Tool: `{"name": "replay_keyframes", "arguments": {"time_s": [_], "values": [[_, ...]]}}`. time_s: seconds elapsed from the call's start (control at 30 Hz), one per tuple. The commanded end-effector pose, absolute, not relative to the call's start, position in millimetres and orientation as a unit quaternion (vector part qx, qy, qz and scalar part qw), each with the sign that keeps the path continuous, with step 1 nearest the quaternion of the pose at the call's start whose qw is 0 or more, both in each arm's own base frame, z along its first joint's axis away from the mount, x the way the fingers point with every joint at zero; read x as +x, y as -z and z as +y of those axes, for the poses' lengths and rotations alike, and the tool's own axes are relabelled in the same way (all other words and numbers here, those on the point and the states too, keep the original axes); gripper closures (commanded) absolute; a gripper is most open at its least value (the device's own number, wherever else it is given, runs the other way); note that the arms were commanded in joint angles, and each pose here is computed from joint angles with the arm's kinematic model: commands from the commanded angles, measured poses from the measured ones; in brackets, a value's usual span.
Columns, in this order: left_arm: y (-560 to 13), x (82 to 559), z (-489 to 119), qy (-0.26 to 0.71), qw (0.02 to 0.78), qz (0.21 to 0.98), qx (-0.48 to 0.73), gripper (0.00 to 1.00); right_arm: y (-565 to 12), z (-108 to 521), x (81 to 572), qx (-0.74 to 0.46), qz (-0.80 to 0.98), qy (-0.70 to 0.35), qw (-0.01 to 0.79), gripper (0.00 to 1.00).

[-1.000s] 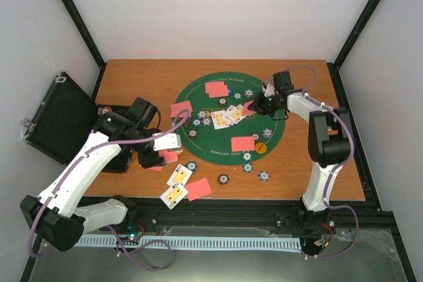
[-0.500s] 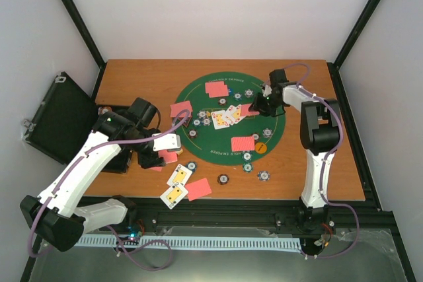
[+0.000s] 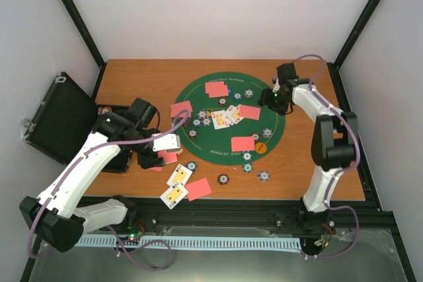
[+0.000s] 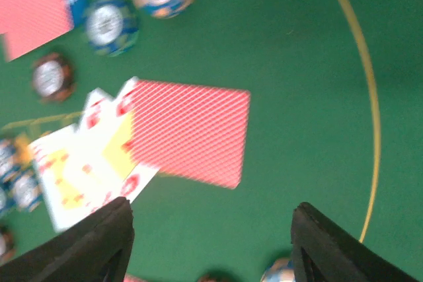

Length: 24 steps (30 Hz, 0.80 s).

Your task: Distribute texas hold em gaming equipment

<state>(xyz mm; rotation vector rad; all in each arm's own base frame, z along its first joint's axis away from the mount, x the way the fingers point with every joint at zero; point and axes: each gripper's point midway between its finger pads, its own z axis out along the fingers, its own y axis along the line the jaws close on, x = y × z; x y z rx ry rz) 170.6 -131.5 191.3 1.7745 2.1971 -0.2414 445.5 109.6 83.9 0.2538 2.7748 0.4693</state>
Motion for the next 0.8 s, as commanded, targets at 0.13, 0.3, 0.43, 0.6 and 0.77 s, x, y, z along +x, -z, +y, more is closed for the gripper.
{"name": "replay_keyframes", "arguments": {"time_s": [0.13,0.3,0.43,0.6,0.77], "values": [[-203.1,173.4,-137.6,0.090,0.172,0.762,0.618,0.83,-177.4,237.4,352.8,0.009,0.889,-0.416,0.190,0.13],[-204.9,174.4,-139.3,0.093,0.177,0.761,0.617,0.83,-208.9,306.5,285.0,-0.052,0.846,-0.502,0.172,0.08],[-204.8,174.4,-141.5,0.099,0.175,0.762,0.615,0.84,-224.4,342.7,240.8,-0.079,0.814,-0.554,0.156,0.07],[-208.5,175.0,-145.5,0.110,0.177,0.764,0.611,0.83,-224.8,377.5,207.5,-0.110,0.800,-0.574,0.134,0.09],[-212.4,175.0,-147.4,0.114,0.181,0.763,0.610,0.83,-222.3,405.5,186.7,-0.134,0.787,-0.592,0.111,0.11]]}}
